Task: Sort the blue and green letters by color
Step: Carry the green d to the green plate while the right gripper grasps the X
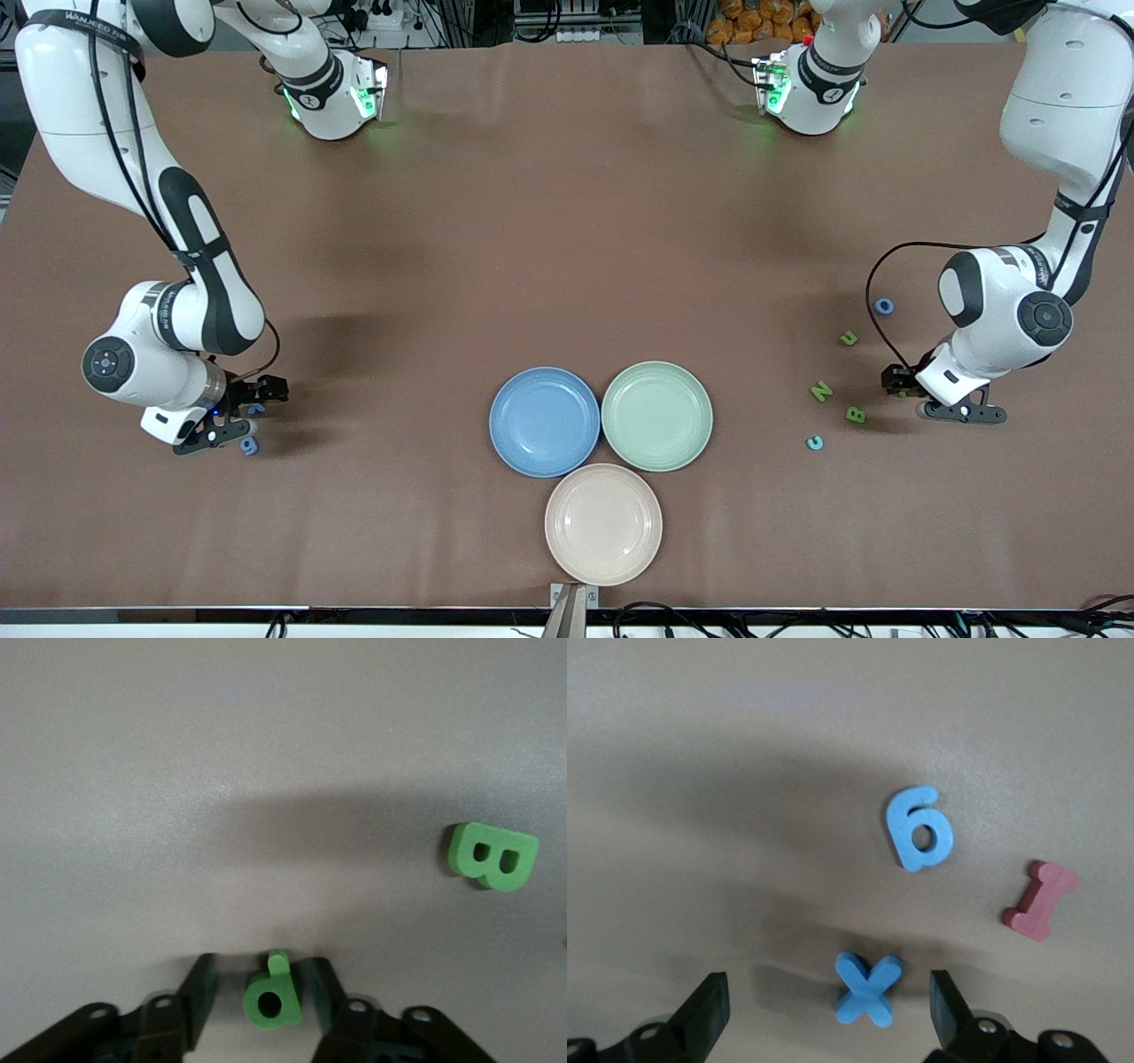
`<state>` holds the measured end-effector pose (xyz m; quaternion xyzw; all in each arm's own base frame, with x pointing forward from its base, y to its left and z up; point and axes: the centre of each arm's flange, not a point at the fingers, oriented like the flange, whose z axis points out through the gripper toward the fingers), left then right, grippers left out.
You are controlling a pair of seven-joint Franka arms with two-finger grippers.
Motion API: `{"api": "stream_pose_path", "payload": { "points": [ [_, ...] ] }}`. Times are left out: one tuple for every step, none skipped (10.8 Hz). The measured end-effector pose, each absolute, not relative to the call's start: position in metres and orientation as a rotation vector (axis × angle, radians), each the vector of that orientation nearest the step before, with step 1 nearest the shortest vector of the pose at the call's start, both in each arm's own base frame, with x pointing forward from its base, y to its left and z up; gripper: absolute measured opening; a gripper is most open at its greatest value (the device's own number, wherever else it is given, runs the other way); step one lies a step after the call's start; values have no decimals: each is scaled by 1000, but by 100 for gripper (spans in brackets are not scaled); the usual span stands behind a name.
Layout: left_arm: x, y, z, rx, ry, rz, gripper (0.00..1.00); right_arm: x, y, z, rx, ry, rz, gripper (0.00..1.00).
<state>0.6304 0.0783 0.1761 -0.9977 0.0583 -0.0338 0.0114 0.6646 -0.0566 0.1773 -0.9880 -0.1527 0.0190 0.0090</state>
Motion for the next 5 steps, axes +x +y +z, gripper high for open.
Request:
{"api": "stream_pose_path", "payload": {
  "points": [
    [631, 78, 178, -3111, 183, -109, 42, 663, -60, 175, -3086, -470, 64, 100],
    [631, 76, 179, -3110, 188, -113, 31, 662, -63, 175, -3087, -464, 68, 100],
    [631, 73, 180, -3109, 196, -113, 27, 662, -65, 174, -3088, -462, 68, 100],
    [632, 69, 180, -3108, 208, -113, 27, 661, -65, 174, -3088, -461, 69, 100],
    [632, 64, 180, -3108, 219, -113, 27, 661, -65, 174, -3088, -461, 69, 100]
  ]
}}
